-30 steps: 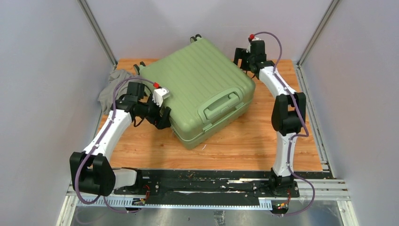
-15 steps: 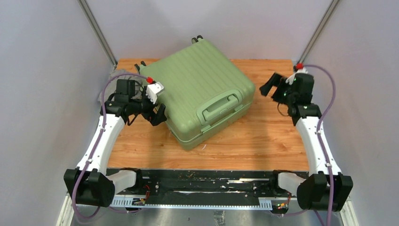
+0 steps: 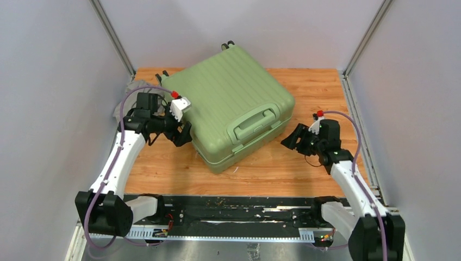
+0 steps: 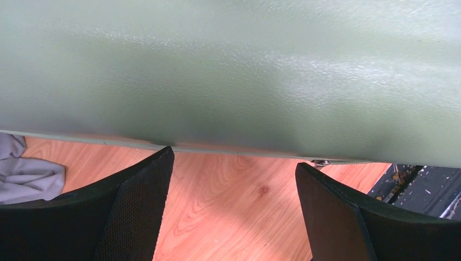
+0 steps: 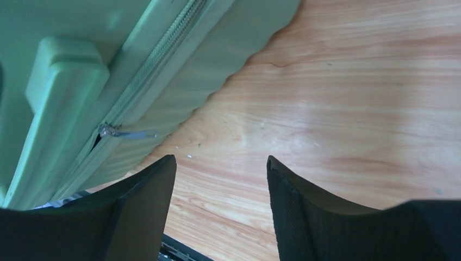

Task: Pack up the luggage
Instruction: Zip the luggage at the center of the board.

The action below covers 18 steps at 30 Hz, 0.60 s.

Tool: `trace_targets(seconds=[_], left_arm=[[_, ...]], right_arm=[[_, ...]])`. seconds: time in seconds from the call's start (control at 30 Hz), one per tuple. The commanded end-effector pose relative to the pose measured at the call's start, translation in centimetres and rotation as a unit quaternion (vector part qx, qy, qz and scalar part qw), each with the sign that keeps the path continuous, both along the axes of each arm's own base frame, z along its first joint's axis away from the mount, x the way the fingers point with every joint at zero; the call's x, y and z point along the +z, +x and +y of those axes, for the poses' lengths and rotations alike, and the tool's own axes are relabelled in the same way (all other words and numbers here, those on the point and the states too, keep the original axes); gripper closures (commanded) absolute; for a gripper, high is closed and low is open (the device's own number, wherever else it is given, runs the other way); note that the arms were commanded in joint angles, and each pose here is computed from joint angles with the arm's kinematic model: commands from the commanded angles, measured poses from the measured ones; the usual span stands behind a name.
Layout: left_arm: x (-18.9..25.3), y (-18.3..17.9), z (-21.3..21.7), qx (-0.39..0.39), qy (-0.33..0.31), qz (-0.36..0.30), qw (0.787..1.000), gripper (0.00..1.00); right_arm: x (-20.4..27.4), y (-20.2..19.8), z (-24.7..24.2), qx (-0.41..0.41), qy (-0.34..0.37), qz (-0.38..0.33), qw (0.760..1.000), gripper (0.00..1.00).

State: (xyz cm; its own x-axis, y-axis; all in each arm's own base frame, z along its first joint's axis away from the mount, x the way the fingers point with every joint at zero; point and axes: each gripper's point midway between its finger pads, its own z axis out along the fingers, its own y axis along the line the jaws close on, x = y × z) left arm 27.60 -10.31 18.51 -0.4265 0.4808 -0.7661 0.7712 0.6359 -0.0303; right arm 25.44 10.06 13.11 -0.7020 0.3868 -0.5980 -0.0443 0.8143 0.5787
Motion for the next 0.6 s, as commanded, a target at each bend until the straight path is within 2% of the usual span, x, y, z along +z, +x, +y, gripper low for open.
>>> trace_targets(seconds=[0.0, 0.13, 0.27, 0.4, 0.57], left_arm=[[-1.9, -0.2, 0.5, 0.008, 0.013, 0.031, 0.999, 0.12], [-3.2, 0.1, 1.0, 0.017, 0.027, 0.05, 0.998, 0.13], [-4.0, 1.1, 1.2, 0.025, 0.028, 0.06, 0.997, 0.14], [-3.8, 3.0, 0.8, 0.036, 0.015, 0.055, 0.998, 0.16], [-3.6, 3.1, 0.2, 0.032, -0.003, 0.063, 0.998, 0.17]], right_arm=[[1.4, 3.1, 3.5, 0.061, 0.008, -0.045, 0.997, 0.39], [2.1, 5.9, 6.3, 0.108, -0.022, -0.059, 0.992, 0.49], [2.8, 8.8, 8.1, 0.128, -0.016, -0.085, 0.988, 0.53], [3.2, 9.8, 8.2, 0.142, -0.031, -0.113, 0.983, 0.5], [1.1, 6.6, 7.2, 0.152, -0.045, -0.113, 0.981, 0.4]])
